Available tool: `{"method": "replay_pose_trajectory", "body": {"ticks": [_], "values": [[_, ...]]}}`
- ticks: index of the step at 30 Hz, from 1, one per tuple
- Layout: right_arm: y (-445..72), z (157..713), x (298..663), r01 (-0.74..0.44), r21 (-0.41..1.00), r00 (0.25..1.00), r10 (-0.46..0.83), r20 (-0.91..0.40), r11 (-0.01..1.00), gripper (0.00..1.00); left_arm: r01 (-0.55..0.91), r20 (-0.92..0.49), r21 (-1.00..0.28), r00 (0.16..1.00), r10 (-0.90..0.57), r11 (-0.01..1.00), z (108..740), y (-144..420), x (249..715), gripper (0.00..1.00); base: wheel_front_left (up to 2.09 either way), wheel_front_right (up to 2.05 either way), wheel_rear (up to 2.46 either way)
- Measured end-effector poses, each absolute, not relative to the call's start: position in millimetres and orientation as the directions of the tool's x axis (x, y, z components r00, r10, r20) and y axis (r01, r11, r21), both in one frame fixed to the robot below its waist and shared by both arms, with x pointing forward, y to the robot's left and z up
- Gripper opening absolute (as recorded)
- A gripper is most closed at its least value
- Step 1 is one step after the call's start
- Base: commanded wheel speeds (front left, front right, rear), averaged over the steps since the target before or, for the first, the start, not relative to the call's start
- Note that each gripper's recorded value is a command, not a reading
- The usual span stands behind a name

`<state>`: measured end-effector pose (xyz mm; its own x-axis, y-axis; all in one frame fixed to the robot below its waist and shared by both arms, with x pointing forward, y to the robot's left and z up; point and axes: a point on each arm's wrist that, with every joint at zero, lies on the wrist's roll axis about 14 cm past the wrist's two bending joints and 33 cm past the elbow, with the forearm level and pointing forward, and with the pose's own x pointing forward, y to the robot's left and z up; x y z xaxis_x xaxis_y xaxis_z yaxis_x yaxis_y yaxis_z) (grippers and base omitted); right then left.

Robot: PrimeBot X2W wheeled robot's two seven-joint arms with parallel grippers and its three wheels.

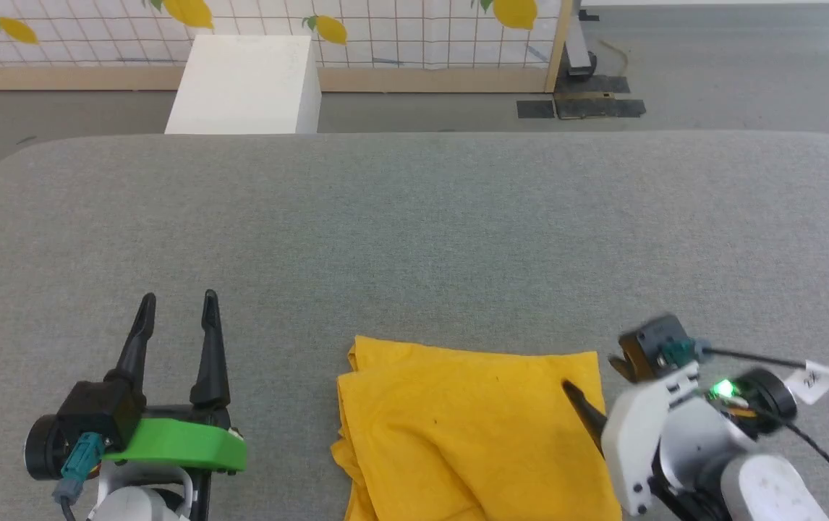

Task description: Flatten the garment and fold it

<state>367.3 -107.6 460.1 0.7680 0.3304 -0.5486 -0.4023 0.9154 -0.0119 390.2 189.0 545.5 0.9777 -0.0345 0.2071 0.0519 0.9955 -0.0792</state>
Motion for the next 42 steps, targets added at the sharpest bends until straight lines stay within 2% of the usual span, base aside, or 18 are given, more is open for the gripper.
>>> {"method": "replay_pose_trajectory", "body": {"ticks": [4,14,21,22,23,24,29,36,42], "values": [[-124,432,349,-0.350,-0.019,0.720,0.256,-0.645,0.936,1.00,0.060,0.193,-0.082,0.980,-0.043,0.995,540,186,393,1.00,0.00,0.00,0.00],[-120,375,327,-0.333,0.022,0.576,0.222,-0.787,0.943,1.00,0.026,0.161,-0.096,0.987,-0.010,0.995,529,196,394,1.00,0.00,0.00,0.00],[-114,363,335,-0.352,0.020,0.544,0.222,-0.809,0.936,1.00,0.007,0.151,-0.096,0.988,0.008,0.995,526,201,392,1.00,0.00,0.00,0.00],[-114,362,335,-0.352,0.021,0.542,0.222,-0.811,0.936,0.91,0.005,0.152,-0.096,0.988,0.010,0.995,526,202,391,1.00,0.00,0.00,0.00],[-114,362,336,-0.355,0.022,0.541,0.224,-0.811,0.935,0.38,0.003,0.153,-0.096,0.988,0.012,0.995,527,203,391,1.00,0.00,0.00,0.00],[-113,363,337,-0.357,0.023,0.542,0.227,-0.809,0.934,0.00,0.002,0.155,-0.096,0.988,0.013,0.995,527,203,391,1.00,0.00,0.00,0.00],[-108,370,342,-0.414,0.012,0.554,0.262,-0.790,0.910,0.00,0.000,0.161,-0.096,0.987,0.015,0.995,529,203,389,1.00,0.00,0.00,0.00],[-138,410,358,-0.552,-0.156,0.603,0.263,-0.754,0.819,0.00,0.039,0.177,-0.103,0.984,-0.020,0.994,533,191,398,1.00,0.00,0.00,0.00],[-208,445,374,-0.500,-0.281,0.657,0.148,-0.739,0.819,0.00,0.116,0.215,-0.110,0.973,-0.090,0.987,542,165,422,1.00,0.00,0.00,0.00]]}}
